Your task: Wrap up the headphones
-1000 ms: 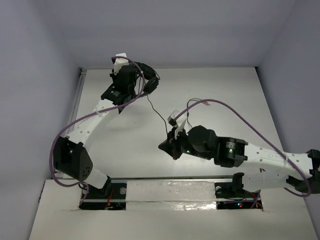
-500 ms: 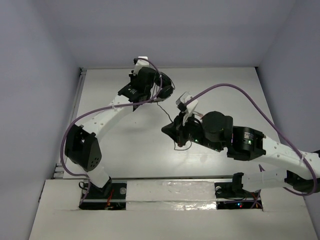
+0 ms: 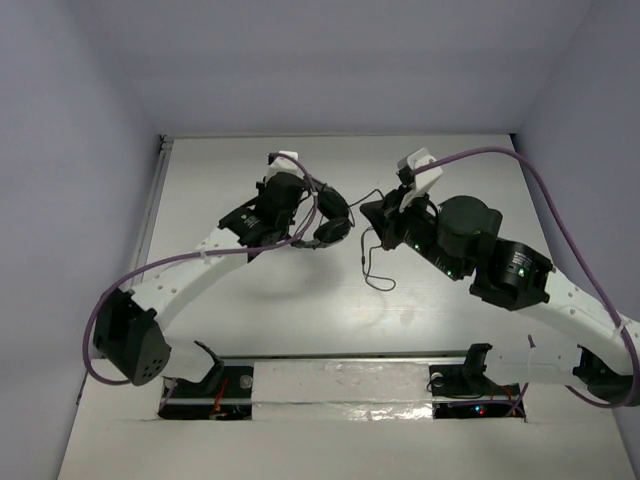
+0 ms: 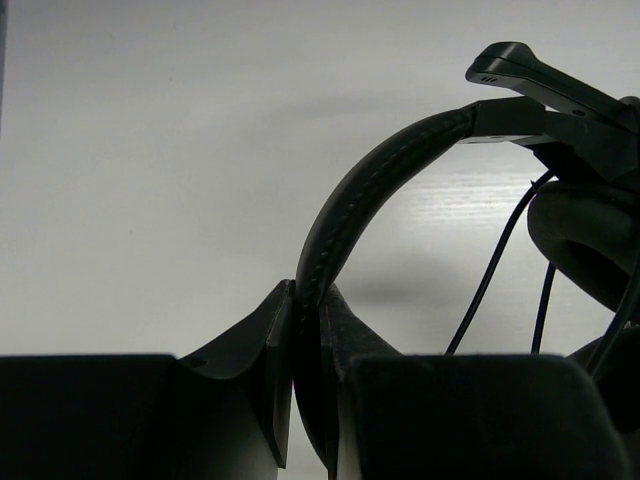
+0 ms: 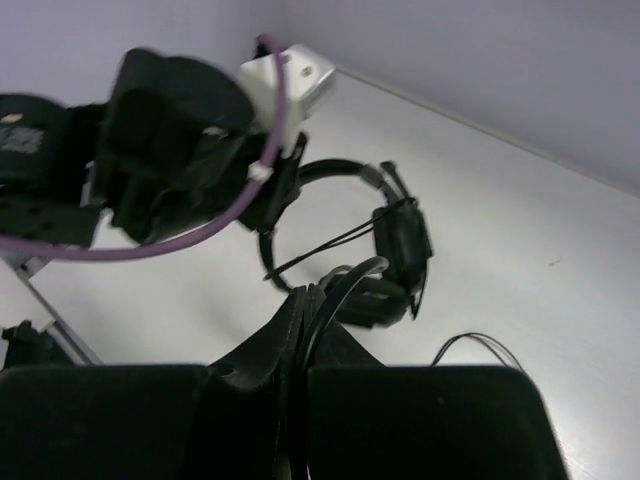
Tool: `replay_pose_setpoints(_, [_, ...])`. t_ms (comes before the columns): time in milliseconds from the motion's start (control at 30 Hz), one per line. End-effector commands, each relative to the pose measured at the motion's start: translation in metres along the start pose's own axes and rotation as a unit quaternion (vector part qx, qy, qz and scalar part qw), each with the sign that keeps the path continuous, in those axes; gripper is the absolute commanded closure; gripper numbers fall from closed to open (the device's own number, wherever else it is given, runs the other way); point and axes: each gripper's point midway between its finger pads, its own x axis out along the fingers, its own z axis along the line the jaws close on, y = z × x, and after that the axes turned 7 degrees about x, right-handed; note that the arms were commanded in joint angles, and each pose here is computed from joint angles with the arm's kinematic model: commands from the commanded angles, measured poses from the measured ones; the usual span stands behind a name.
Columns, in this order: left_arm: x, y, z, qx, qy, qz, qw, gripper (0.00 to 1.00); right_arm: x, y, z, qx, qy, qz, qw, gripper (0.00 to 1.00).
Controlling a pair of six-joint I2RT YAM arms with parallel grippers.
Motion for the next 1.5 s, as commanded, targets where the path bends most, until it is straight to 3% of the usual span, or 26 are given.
replay_pose_setpoints(0, [-0.024,-0.01,-0.006,-0.023,0.044,-0.034,0.998,1.0,0.003,-0.033,-0.006,0.004,-0.003,-0.055,0.998,1.0])
replay_pose_setpoints(233, [-0.053,0.001,-0.037,0.044,0.11,-0.046,0.992,1.0,0.039,-0.033,-0.022,-0.01,0.022,-0.052,0.998,1.0])
replay_pose_setpoints(667, [-0.077,0.009,-0.032,0.047,0.159,-0.071,0.984,1.0,0.087,-0.003,-0.126,0.02,0.113,-0.039,0.993,1.0])
replay_pose_setpoints(1033, [-0.123,-0.008,-0.068,0.075,0.319,-0.101,0.939,1.0,0.118,0.025,-0.156,0.025,0.112,-0.002,0.993,1.0])
replay_pose_setpoints(1167, [-0.12,-0.016,-0.053,0.069,0.297,-0.115,0.945,1.0,0.115,0.034,-0.167,0.015,0.13,0.004,0.991,1.0])
replay_pose_setpoints(1300, [-0.088,-0.009,-0.011,0.077,0.149,-0.075,0.983,1.0,0.106,0.038,-0.19,0.005,0.178,0.007,0.984,0.97])
replay_pose_setpoints(1467, [-0.078,0.005,-0.016,0.108,0.125,-0.052,0.985,1.0,0.105,0.021,-0.193,0.001,0.171,-0.004,0.985,0.97])
